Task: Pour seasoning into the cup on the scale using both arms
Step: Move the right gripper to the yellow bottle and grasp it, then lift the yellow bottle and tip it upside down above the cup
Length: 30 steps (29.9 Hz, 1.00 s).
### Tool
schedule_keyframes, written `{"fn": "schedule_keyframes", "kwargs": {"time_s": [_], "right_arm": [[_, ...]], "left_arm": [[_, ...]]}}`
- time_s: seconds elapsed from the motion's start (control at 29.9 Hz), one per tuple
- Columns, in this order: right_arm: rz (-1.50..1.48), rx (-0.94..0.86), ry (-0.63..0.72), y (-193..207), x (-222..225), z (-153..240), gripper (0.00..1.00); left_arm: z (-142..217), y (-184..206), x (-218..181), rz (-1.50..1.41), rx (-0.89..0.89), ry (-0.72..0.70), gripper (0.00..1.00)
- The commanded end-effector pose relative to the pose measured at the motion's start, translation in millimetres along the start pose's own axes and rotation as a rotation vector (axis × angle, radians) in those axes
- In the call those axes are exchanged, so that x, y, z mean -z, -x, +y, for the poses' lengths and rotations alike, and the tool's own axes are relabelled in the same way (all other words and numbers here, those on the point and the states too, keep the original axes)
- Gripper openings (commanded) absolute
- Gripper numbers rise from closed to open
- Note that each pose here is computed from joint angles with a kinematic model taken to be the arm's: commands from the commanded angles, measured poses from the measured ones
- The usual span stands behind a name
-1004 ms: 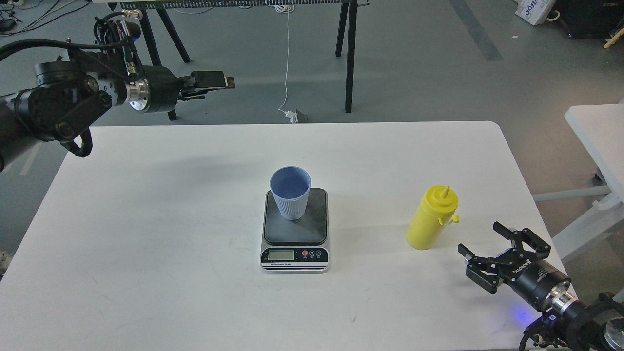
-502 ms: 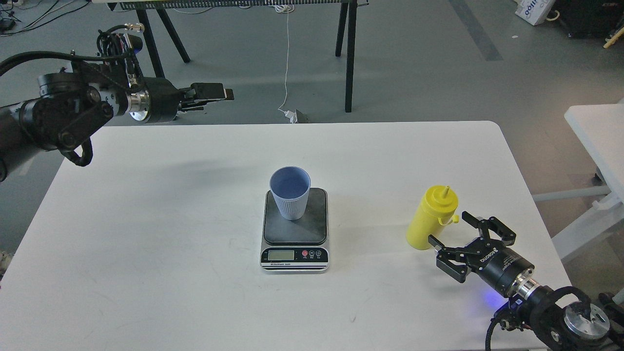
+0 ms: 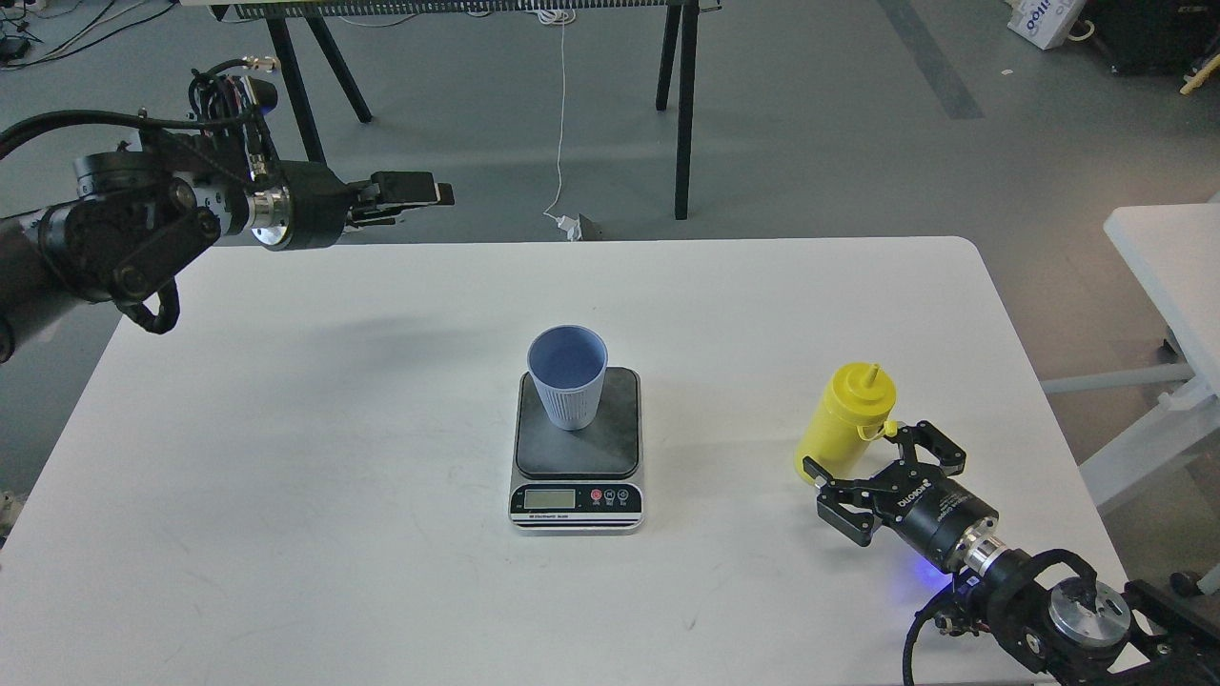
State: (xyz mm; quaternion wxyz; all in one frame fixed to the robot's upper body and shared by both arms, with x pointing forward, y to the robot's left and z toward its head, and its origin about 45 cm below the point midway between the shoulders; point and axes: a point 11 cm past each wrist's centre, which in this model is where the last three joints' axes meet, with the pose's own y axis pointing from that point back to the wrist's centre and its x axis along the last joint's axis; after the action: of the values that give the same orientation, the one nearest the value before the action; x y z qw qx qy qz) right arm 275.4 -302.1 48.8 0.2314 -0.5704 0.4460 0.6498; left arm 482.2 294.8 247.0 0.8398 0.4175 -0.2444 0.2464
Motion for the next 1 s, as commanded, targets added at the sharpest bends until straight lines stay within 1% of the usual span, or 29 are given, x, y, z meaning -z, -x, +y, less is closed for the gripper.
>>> {"fn": "schedule_keyframes", "kwargs": {"time_s": [0.0, 0.23, 0.33, 0.37, 0.4, 0.43, 0.54, 0.57, 0.6, 0.67, 0.74, 0.87, 0.97], "right_arm": [[0.012, 0.007, 0.009, 3.5, -1.7, -5.2, 1.0], [0.024, 0.007, 0.009, 5.8, -1.5, -19.2, 0.99], [0.056, -0.003, 0.014, 6.7, 0.0, -26.5, 0.98], [0.057, -0.006, 0.015, 5.7, -0.9, -27.3, 0.95], [0.059, -0.006, 0.017, 5.8, -1.2, -27.9, 0.92], [0.058, -0.008, 0.019, 5.1, -2.2, -28.2, 0.84], [0.068, -0.006, 0.024, 6.7, -2.5, -29.9, 0.46], [0.069, -0.004, 0.03, 7.0, -4.9, -31.2, 0.35], [0.072, 0.002, 0.033, 9.0, -6.4, -32.9, 0.3], [0.072, 0.015, 0.035, 13.2, -7.9, -35.6, 0.26], [0.082, 0.039, 0.038, 23.4, -6.1, -41.8, 0.25], [0.145, 0.111, 0.031, 64.1, 13.2, -60.6, 0.25], [0.23, 0.17, 0.023, 107.7, 35.8, -75.4, 0.24]], "left_arm": [[-0.4, 2.5, 2.0, 0.002, 0.005, -0.003, 0.99], [-1.0, 5.7, 4.3, 0.009, 0.008, -0.005, 0.99], [-0.4, 5.4, 4.9, 0.01, 0.007, -0.006, 0.99], [0.7, 4.8, 5.9, 0.011, 0.005, -0.008, 0.99], [3.8, 3.0, 8.9, 0.013, -0.001, -0.015, 0.99], [5.8, 2.6, 11.1, 0.014, -0.003, -0.018, 0.99], [7.2, 3.7, 14.1, 0.019, -0.003, -0.023, 0.99], [7.2, 3.7, 14.1, 0.019, -0.003, -0.023, 0.99], [7.2, 3.7, 14.1, 0.019, -0.003, -0.023, 0.99], [7.2, 3.7, 14.1, 0.019, -0.003, -0.023, 0.99], [6.6, 4.0, 13.6, 0.019, -0.002, -0.022, 0.99], [5.4, 4.6, 12.5, 0.019, -0.001, -0.019, 0.99], [4.4, 4.2, 10.7, 0.019, -0.001, -0.015, 0.99]]}}
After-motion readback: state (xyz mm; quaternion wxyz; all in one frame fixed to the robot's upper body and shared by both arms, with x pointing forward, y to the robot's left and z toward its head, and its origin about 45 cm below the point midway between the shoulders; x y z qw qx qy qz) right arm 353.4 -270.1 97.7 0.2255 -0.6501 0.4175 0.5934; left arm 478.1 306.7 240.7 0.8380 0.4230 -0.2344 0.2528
